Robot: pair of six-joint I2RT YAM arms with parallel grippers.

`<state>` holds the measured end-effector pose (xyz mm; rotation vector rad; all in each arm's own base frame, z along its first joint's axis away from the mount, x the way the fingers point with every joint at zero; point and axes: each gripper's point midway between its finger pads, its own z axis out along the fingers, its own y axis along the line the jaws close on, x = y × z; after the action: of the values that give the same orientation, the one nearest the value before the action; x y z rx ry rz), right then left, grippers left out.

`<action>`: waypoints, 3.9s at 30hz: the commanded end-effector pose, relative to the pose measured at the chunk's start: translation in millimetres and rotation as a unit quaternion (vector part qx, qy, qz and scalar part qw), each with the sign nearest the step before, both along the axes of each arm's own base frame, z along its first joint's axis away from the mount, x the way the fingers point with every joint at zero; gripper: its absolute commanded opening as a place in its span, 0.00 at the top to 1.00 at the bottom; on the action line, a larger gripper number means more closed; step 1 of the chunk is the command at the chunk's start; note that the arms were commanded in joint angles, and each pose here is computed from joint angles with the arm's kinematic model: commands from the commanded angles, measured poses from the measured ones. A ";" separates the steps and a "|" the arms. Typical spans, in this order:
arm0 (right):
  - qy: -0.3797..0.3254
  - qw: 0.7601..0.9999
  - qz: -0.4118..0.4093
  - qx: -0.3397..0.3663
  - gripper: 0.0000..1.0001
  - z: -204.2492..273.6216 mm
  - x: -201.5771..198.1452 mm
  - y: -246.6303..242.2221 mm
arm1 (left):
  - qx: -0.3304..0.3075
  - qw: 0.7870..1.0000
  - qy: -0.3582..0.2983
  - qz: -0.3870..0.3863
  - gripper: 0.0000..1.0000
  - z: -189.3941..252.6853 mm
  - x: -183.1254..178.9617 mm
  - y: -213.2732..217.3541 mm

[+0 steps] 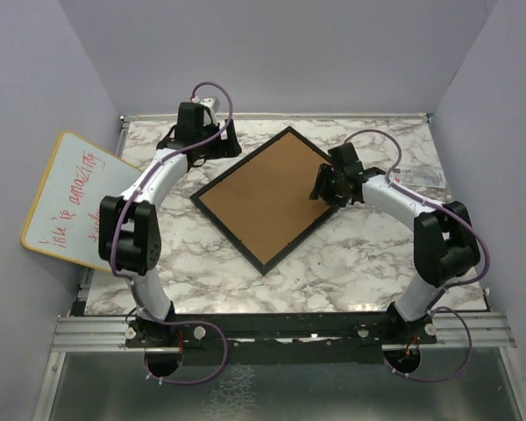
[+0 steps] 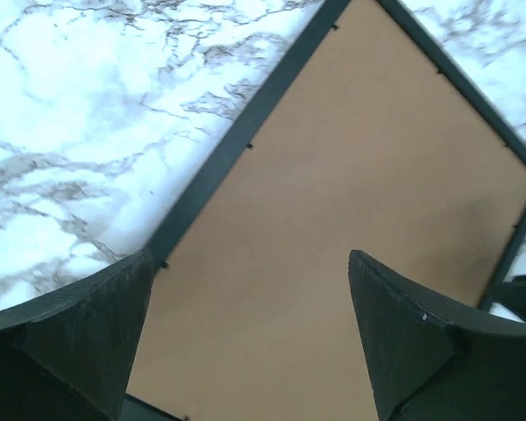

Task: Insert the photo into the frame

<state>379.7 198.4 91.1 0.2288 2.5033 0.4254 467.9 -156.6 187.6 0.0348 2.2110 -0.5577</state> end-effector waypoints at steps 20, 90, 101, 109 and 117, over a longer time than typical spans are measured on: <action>0.125 0.989 -0.065 0.054 0.27 -64.8 -2.2 -44.0 | 0.040 0.981 0.154 -0.110 0.43 -154.5 30.4 -1.7; 0.108 0.977 0.126 -0.135 0.62 -58.8 -80.1 226.9 | -0.128 0.942 0.220 0.218 0.43 -114.1 -239.7 66.3; 0.121 0.967 0.139 -0.179 0.72 -86.3 -92.4 233.8 | -0.208 0.922 0.245 0.217 0.45 -119.2 -245.6 45.7; 0.123 0.945 0.112 -0.283 0.76 -108.5 -96.6 189.7 | -0.224 0.918 0.246 0.218 0.41 -124.1 -249.6 43.0; 0.031 0.969 0.088 -0.227 0.99 -33.0 -61.3 210.4 | -0.274 0.926 0.224 0.128 0.28 -113.0 -250.6 17.9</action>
<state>308.6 432.6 44.7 -0.1714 2.6524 0.0273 211.7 -117.8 55.6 -0.8780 2.4170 -0.8912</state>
